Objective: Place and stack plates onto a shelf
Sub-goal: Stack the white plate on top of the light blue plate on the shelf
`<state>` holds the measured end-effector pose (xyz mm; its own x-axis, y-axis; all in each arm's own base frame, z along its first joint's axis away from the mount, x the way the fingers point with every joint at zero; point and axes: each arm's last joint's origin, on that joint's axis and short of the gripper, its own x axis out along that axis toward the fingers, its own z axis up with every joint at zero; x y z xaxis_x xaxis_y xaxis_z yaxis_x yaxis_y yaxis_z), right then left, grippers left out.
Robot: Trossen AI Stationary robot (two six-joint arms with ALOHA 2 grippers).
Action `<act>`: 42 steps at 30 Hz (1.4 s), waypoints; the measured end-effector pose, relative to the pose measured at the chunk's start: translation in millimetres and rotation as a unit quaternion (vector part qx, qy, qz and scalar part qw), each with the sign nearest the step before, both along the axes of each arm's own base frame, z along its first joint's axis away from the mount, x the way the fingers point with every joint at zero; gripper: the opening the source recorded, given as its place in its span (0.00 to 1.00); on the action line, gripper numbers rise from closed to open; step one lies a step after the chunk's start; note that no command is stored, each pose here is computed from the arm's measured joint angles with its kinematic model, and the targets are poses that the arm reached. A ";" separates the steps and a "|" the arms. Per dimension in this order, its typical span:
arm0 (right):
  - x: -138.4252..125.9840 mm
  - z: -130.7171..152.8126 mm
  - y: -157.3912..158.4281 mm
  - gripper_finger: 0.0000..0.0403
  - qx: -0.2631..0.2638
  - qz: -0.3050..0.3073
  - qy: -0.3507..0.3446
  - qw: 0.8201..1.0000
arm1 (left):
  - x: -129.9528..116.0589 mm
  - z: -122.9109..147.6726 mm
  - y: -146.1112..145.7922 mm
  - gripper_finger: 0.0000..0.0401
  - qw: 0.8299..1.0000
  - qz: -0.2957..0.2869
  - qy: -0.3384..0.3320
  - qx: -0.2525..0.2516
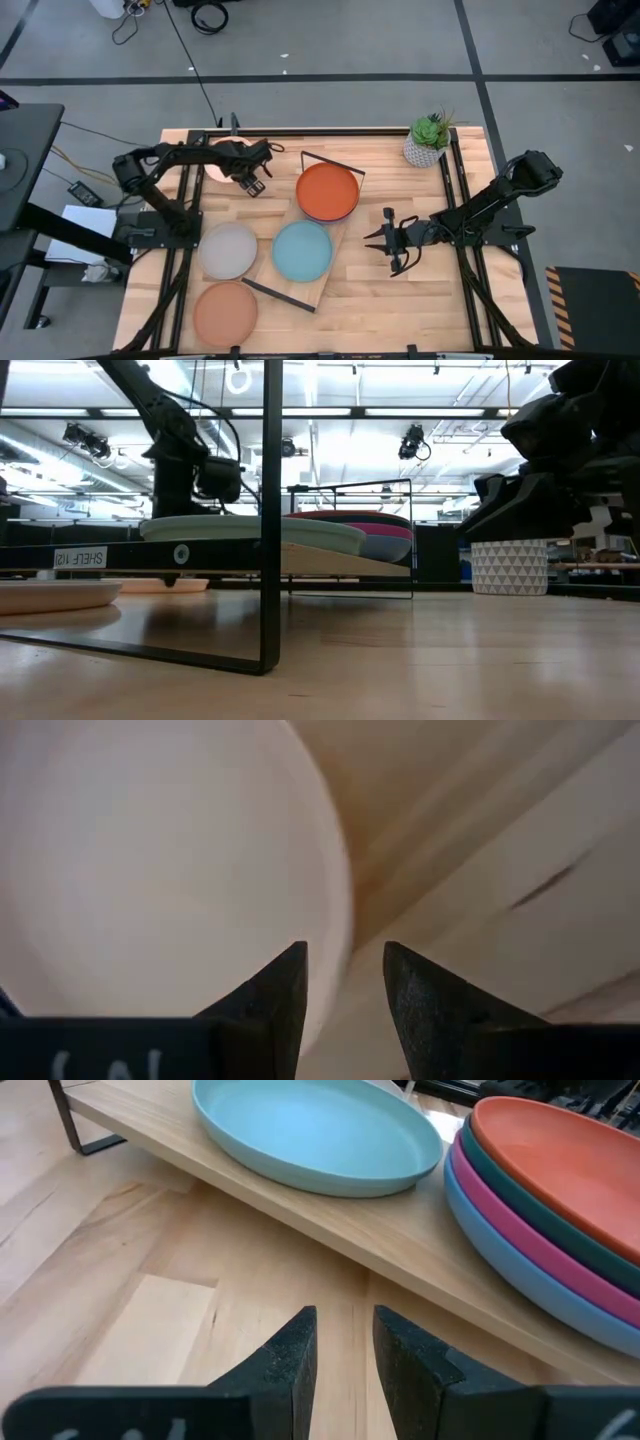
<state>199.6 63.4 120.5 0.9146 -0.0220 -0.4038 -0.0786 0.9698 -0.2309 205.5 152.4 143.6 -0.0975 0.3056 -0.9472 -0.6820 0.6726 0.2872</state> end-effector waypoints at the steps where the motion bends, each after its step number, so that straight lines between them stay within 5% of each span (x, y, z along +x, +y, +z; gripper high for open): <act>1: 0.0 0.0 -0.1 0.26 0.002 -0.001 0.000 1.000 | -0.8 -3.1 2.1 0.35 1.000 0.001 0.006 -0.004; 5: 0.0 0.0 -0.1 0.26 0.004 -0.002 0.000 1.000 | -2.4 -12.5 8.1 0.33 0.999 -0.009 0.025 -0.019; 11: 0.0 0.0 -0.1 0.26 0.004 -0.002 0.000 1.000 | -0.6 -12.5 4.3 0.06 0.999 -0.035 0.030 -0.026; 13: 0.0 -0.1 0.0 0.26 0.004 -0.002 0.000 1.000 | -0.8 -5.9 1.2 0.04 0.998 -0.040 0.021 -0.037; 17: -0.1 -0.2 0.0 0.26 0.003 -0.002 0.001 1.000 | 1.6 26.7 -9.2 0.04 0.997 -0.040 0.003 -0.070; 22: -0.2 -0.6 -0.2 0.26 0.002 -0.002 0.003 1.000 | 12.9 84.9 -28.0 0.04 0.981 0.028 -0.127 -0.142; 25: -0.3 -0.6 -0.1 0.26 0.002 -0.002 0.003 1.000 | 24.7 110.5 -51.1 0.04 0.967 0.071 -0.175 -0.170; 30: -0.6 -1.2 -0.2 0.26 0.001 -0.002 0.007 1.000 | 47.7 137.8 -106.2 0.04 0.965 0.018 -0.162 -0.203; 37: -0.7 -1.5 -0.5 0.26 -0.001 -0.003 0.008 1.000 | 66.9 182.0 -180.7 0.04 0.939 -0.041 -0.249 -0.234; 42: -0.6 -1.3 -0.6 0.26 -0.008 -0.001 0.007 1.000 | 86.7 185.1 -217.5 0.04 0.913 -0.093 -0.316 -0.241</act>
